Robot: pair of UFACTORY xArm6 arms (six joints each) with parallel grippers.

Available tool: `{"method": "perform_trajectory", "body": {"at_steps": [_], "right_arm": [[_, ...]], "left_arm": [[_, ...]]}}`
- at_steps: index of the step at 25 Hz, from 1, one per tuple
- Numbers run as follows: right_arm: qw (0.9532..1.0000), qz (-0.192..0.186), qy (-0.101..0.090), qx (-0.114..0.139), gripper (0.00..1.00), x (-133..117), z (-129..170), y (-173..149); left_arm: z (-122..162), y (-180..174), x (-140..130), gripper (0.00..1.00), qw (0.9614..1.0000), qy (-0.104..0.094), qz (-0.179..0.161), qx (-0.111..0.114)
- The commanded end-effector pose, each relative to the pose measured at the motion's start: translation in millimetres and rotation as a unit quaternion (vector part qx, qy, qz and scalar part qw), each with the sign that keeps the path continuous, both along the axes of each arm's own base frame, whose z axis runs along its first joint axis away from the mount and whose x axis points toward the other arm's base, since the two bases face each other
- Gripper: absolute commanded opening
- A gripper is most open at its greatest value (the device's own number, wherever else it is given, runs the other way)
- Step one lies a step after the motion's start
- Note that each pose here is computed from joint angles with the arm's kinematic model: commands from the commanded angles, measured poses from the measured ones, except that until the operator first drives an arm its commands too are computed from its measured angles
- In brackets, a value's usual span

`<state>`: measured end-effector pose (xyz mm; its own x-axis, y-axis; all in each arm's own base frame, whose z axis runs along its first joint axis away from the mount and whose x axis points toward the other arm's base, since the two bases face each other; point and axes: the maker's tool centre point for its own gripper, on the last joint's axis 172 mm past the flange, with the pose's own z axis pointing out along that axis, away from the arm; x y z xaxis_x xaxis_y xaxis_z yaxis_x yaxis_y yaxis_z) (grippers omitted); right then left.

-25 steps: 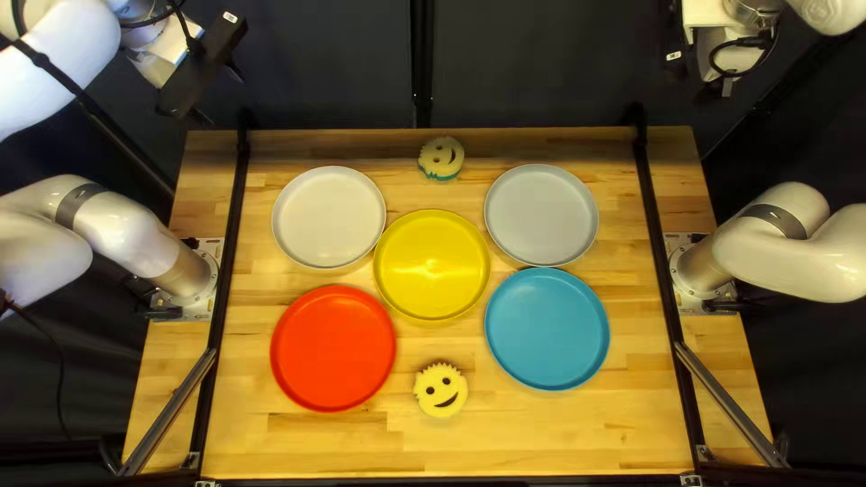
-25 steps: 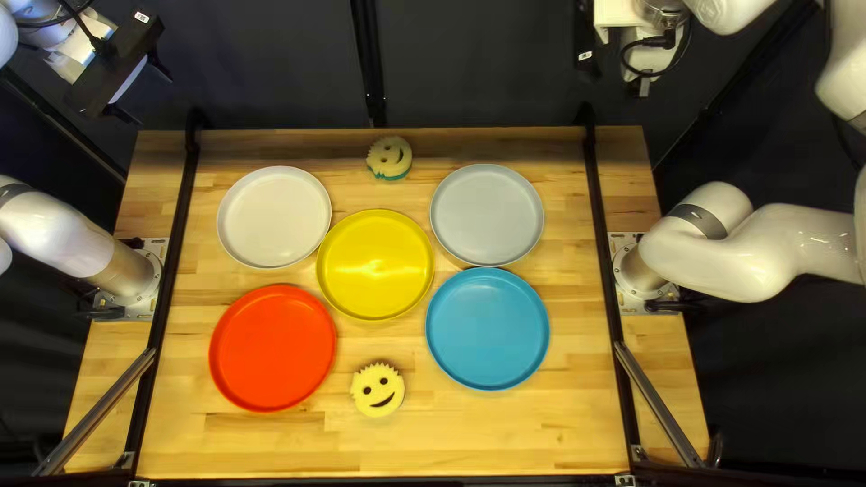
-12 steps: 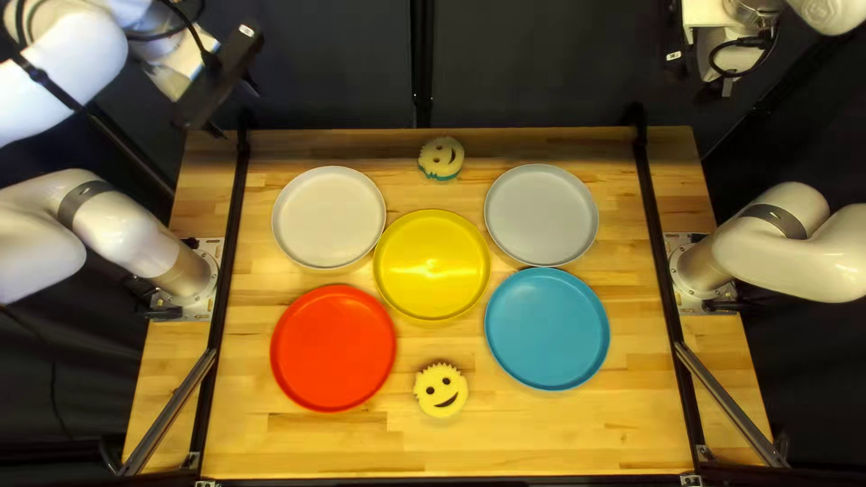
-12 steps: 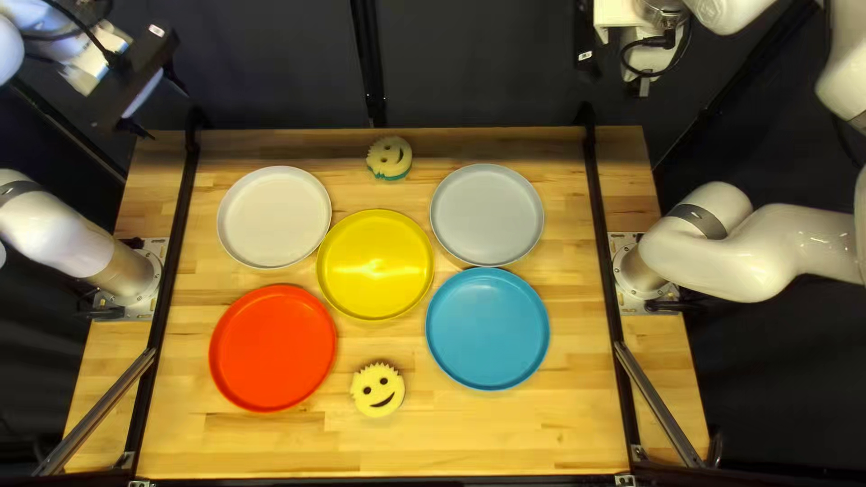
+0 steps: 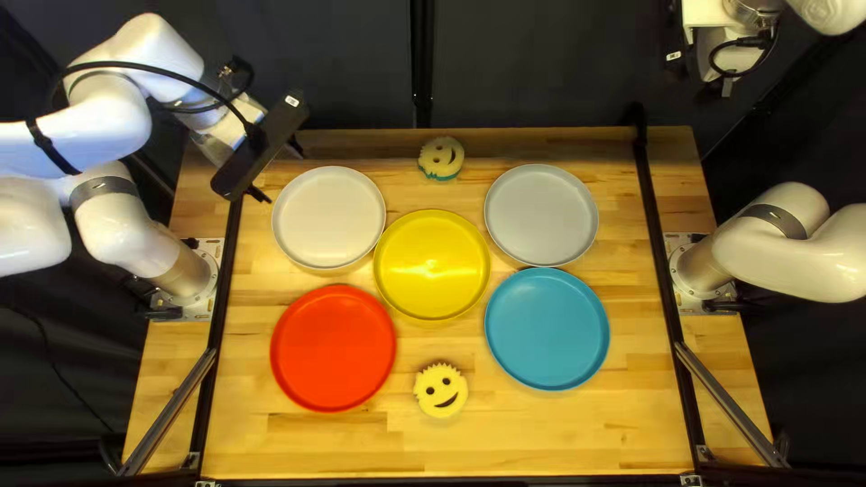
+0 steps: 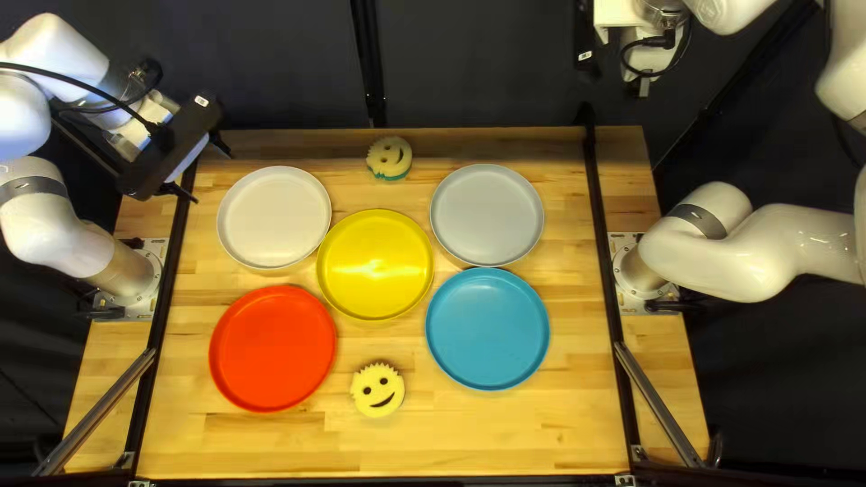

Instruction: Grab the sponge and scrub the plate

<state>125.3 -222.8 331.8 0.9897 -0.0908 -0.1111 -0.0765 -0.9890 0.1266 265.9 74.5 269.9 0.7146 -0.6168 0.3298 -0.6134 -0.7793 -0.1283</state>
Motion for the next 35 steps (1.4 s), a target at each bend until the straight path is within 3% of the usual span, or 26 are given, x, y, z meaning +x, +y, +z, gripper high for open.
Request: {"method": "perform_trajectory", "body": {"at_steps": [1,10,14,19,29,35], "right_arm": [[1.0000,0.000,0.000,0.000,1.00,0,0,0],[1.0000,0.000,0.000,0.000,1.00,0,0,0],[1.0000,0.000,0.000,0.000,1.00,0,0,0],[1.0000,0.000,0.000,0.000,1.00,0,0,0],[1.0000,0.000,0.000,0.000,1.00,0,0,0],[1.0000,0.000,0.000,0.000,1.00,0,0,0]], "left_arm": [[-7,-4,6,1.00,1.0000,0.000,0.003,-0.004],[-22,-83,78,1.00,0.9999,-0.008,-0.012,0.004],[-43,-114,110,1.00,0.9994,0.003,-0.017,0.029],[-69,-143,129,1.00,0.9983,0.020,-0.007,0.054],[-71,-144,131,1.00,0.9984,0.018,-0.006,0.053],[-90,-195,171,1.00,0.9983,0.007,-0.020,0.054]]}}
